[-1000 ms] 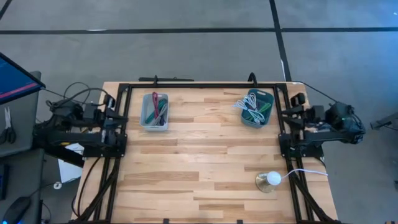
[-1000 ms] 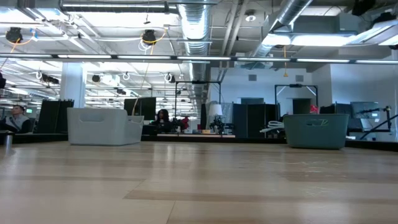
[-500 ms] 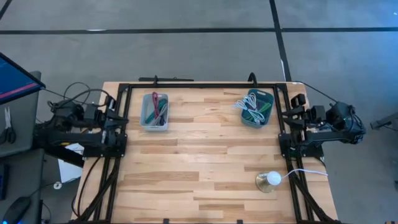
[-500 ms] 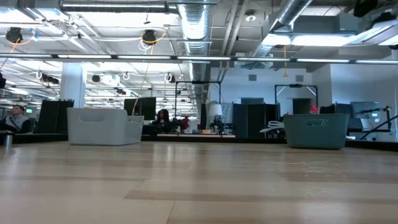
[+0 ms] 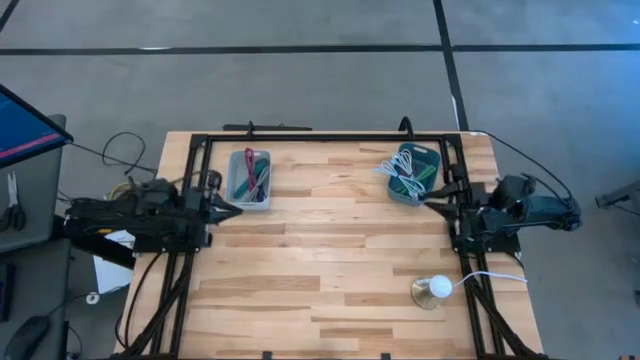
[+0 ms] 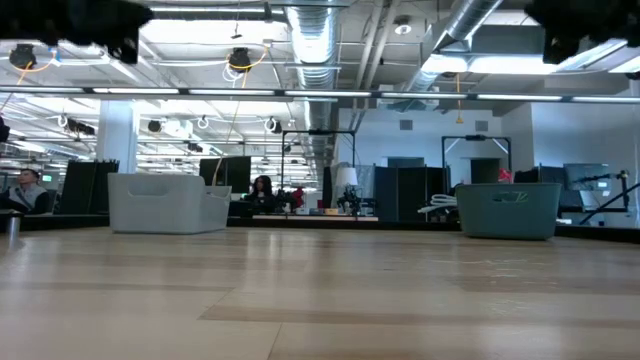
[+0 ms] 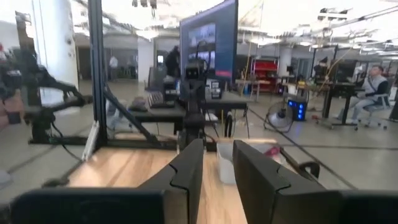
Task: Pick & Place USB Port
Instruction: Return to Home Position
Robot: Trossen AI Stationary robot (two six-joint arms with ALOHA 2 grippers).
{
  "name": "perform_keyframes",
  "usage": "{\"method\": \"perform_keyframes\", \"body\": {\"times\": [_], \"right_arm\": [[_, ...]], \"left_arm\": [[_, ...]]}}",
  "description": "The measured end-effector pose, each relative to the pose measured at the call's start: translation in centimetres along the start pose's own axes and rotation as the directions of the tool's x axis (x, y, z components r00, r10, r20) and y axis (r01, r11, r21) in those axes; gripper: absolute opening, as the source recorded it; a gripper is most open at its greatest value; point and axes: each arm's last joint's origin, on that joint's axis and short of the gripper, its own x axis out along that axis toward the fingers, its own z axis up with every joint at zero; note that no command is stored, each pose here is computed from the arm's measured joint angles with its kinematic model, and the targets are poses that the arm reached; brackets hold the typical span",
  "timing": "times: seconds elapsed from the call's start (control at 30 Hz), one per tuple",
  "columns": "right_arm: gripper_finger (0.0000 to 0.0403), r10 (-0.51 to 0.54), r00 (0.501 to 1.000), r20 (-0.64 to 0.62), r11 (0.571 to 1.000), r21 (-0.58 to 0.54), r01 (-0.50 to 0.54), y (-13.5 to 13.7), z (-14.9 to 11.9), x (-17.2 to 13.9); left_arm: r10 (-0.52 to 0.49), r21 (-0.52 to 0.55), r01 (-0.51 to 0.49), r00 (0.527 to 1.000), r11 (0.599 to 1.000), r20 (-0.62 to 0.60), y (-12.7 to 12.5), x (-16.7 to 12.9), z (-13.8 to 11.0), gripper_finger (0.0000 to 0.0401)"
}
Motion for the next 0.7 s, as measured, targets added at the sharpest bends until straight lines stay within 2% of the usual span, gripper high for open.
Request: {"method": "perform_keyframes", "body": {"times": [0.2,0.53,0.7], "right_arm": [[0.0082,0.001,1.0,-0.003,1.0,-0.021,-0.001,0.1,-1.2,0.4],[0.0082,0.004,1.0,-0.017,1.0,-0.025,-0.004,0.5,-4.4,1.4],[0.0082,0.002,1.0,0.005,1.0,-0.022,-0.002,0.5,-4.9,1.5]], "left_arm": [[0.002,0.003,-0.002,1.0,1.0,0.013,-0.4,1.0,-3.4,0.0022],[0.0,-0.018,0.0,1.0,1.0,-0.007,-0.6,1.3,-5.4,0.0022],[0.002,-0.021,-0.002,1.0,1.0,0.007,-0.8,1.4,-6.8,0.0022]]}}
